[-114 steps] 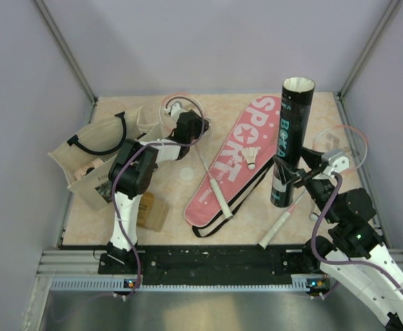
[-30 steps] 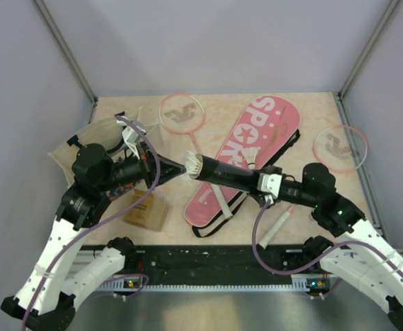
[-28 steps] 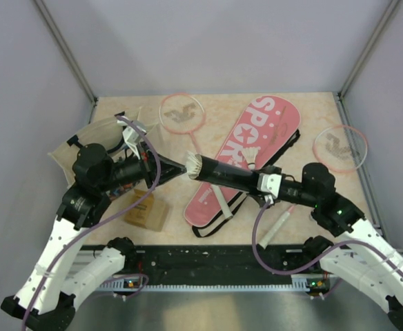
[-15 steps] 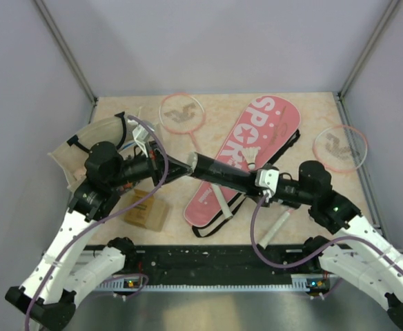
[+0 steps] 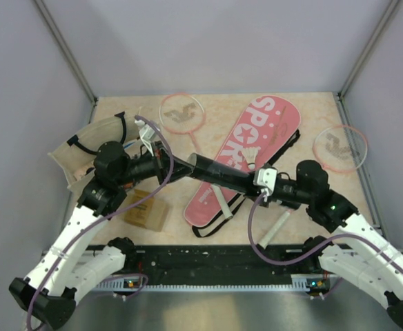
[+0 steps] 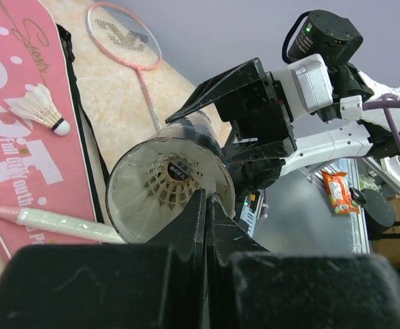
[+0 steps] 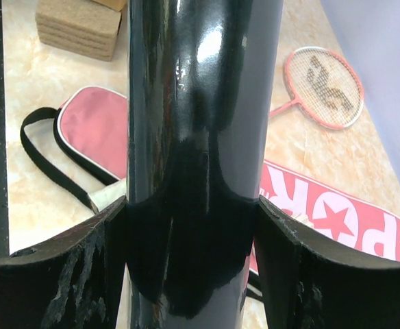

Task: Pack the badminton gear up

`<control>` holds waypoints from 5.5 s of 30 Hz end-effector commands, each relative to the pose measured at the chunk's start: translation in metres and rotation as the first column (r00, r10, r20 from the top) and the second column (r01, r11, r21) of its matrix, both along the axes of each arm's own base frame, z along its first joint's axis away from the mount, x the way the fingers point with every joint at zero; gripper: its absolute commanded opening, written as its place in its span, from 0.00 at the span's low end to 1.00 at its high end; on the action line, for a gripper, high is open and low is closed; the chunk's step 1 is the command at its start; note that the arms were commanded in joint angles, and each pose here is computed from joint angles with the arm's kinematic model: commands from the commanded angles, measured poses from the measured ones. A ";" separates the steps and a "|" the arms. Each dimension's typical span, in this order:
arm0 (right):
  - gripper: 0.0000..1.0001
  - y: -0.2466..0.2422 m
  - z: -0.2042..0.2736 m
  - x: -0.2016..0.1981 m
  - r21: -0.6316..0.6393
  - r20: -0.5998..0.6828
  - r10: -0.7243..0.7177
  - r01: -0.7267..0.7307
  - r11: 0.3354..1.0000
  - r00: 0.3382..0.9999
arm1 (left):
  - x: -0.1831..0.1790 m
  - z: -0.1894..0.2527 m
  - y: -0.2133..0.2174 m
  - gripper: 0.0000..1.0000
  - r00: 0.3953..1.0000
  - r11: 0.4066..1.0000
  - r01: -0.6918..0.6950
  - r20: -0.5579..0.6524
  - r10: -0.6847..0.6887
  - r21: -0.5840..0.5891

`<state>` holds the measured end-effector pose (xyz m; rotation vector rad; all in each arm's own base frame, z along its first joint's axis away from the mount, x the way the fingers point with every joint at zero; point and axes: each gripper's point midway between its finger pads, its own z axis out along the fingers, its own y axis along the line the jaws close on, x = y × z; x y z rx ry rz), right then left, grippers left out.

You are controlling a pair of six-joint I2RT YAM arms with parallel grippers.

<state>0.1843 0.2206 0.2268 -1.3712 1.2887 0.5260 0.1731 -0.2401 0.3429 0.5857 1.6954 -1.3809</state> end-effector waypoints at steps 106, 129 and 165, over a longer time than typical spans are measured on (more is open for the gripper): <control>0.44 -0.135 0.172 0.009 0.543 -0.125 -0.689 0.631 0.554 0.714 | 0.222 -0.221 -0.186 0.49 0.940 0.942 0.291 -0.233 -0.250 0.164; 0.43 -0.109 0.135 0.012 0.464 -0.112 -0.616 0.589 0.661 0.780 | 0.189 -0.127 -0.159 0.00 0.972 0.980 0.200 -0.126 -0.200 -0.017; 0.44 -0.042 0.019 0.002 0.061 0.137 -0.215 0.209 0.976 0.967 | 0.024 0.053 0.025 0.00 0.971 0.932 -0.202 0.185 0.151 0.300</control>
